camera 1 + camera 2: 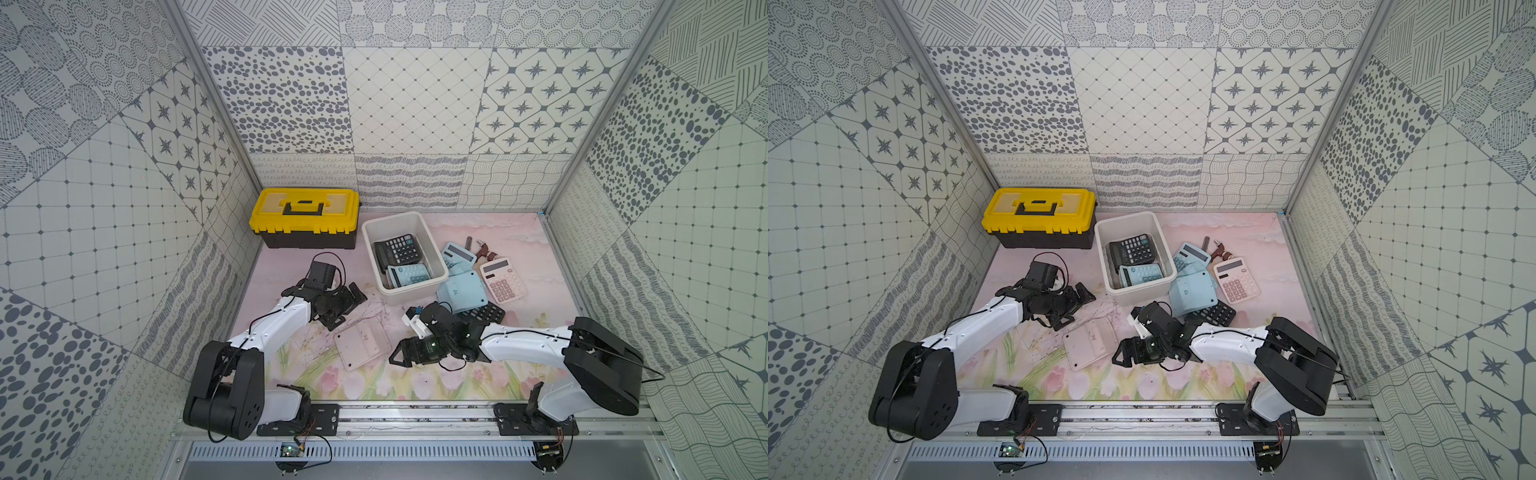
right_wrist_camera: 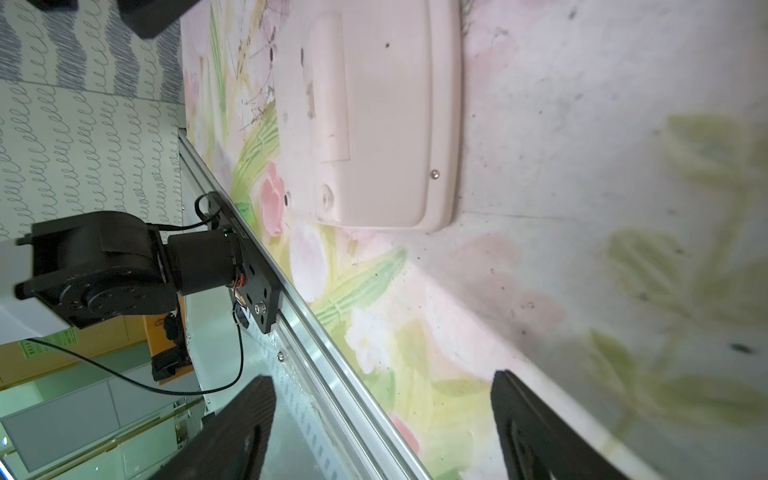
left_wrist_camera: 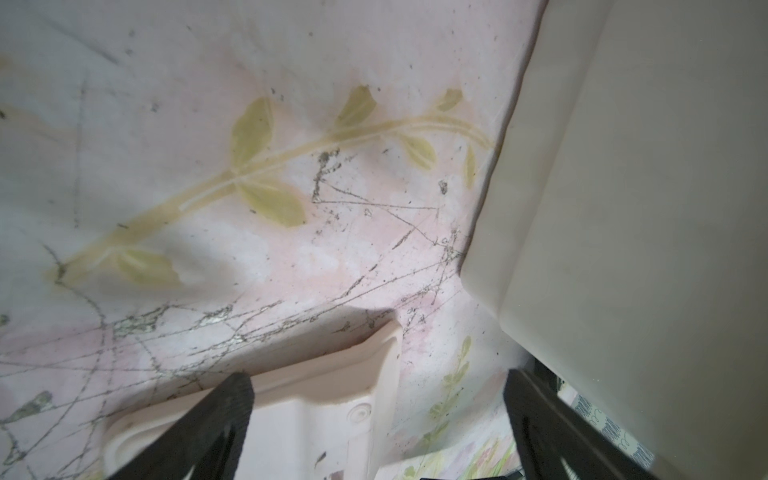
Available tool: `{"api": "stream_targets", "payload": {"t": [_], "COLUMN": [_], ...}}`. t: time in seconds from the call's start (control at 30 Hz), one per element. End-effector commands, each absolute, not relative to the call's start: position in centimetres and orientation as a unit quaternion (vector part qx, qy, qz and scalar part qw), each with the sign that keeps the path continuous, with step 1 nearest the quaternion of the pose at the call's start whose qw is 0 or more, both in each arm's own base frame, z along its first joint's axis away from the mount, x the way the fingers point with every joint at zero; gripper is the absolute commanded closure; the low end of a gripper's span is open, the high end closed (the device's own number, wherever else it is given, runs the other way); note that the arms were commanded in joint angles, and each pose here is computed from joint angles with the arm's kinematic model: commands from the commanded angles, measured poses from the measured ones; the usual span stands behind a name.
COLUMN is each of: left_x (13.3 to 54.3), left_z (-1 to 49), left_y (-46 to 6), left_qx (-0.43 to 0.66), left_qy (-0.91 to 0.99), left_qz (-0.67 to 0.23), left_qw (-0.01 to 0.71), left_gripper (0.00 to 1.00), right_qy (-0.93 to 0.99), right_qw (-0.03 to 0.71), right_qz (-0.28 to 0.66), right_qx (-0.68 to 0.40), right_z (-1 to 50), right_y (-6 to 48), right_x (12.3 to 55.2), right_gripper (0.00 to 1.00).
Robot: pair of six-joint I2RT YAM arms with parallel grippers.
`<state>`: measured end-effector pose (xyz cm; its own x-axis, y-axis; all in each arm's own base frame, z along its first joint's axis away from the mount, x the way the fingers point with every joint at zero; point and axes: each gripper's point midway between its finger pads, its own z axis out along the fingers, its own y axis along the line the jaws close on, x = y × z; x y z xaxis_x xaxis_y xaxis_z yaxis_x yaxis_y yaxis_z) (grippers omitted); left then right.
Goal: Put the calculator in the storage box
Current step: Pick up the calculator at the center of the board.
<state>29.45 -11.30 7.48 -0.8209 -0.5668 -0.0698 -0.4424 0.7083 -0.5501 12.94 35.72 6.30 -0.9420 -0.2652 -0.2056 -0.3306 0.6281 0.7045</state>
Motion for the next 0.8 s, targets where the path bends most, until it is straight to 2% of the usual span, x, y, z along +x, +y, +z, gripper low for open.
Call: {"api": "stream_targets", "payload": {"t": [0.0, 0.33, 0.77], "left_x": [30.0, 29.0, 26.3], "left_z": [6.9, 4.7, 4.0], "left_y": [-11.4, -11.4, -12.5], "left_qx": [-0.259, -0.271, -0.281], "left_qy": [0.919, 0.919, 0.909], "left_qz": [-0.269, -0.267, -0.3], "left_qw": [0.126, 0.102, 0.072], "left_gripper": [0.0, 0.0, 0.0], "right_qy": [0.881, 0.876, 0.888], "right_qw": [0.056, 0.036, 0.032], "right_qz": [0.434, 0.447, 0.44], "right_qx": [-0.18, -0.177, -0.129], "right_z": [7.9, 7.1, 4.9], "right_y": [38.6, 41.0, 41.6], "right_x": [13.0, 11.9, 12.9], "right_gripper": [0.13, 0.13, 0.14]}}
